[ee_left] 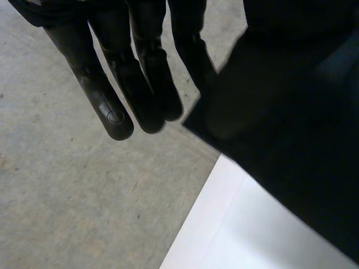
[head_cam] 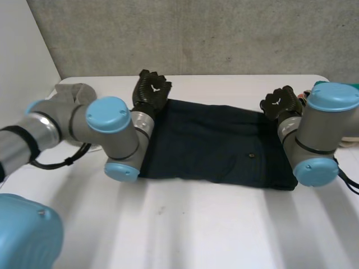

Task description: Fold the laundry.

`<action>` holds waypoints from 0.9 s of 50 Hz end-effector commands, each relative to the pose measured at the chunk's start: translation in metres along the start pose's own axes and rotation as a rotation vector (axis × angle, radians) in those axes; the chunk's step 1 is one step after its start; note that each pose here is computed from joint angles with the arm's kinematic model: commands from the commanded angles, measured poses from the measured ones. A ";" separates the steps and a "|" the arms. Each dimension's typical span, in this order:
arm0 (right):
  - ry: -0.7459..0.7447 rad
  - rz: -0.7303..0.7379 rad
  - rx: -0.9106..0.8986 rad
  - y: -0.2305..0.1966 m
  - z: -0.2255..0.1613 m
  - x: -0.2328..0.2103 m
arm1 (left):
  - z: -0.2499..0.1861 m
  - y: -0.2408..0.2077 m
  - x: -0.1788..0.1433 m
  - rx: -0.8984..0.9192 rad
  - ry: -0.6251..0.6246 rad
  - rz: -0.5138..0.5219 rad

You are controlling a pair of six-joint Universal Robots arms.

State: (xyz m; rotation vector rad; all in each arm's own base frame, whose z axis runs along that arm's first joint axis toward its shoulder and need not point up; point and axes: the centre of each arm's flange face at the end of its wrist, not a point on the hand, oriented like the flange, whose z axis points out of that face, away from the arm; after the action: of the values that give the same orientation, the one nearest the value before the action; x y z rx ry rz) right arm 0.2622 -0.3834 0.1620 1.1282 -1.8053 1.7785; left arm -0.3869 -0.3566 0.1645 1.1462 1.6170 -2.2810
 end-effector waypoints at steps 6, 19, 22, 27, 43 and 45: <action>0.152 0.102 -0.047 -0.007 0.002 0.030 | -0.003 -0.042 0.015 0.127 -0.050 -0.047; -0.165 0.459 -0.202 0.008 -0.102 0.021 | -0.066 -0.073 -0.026 0.053 -0.041 -0.165; -0.214 0.533 -0.244 0.020 -0.110 0.010 | -0.076 -0.071 -0.023 0.039 -0.021 -0.192; -0.242 0.551 -0.235 0.033 -0.107 -0.009 | -0.083 -0.065 -0.016 0.017 0.001 -0.202; 0.030 -0.091 -0.168 0.038 -0.101 0.030 | -0.097 -0.080 -0.031 0.035 -0.014 -0.209; 0.029 -0.211 -0.148 0.033 -0.099 0.030 | -0.099 -0.082 -0.034 0.038 -0.017 -0.214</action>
State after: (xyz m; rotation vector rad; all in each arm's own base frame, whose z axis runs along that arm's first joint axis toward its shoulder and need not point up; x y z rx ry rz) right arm 0.1975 -0.3018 0.1579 0.9810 -2.0380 1.6518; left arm -0.3604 -0.2544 0.2190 1.0257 1.7961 -2.4194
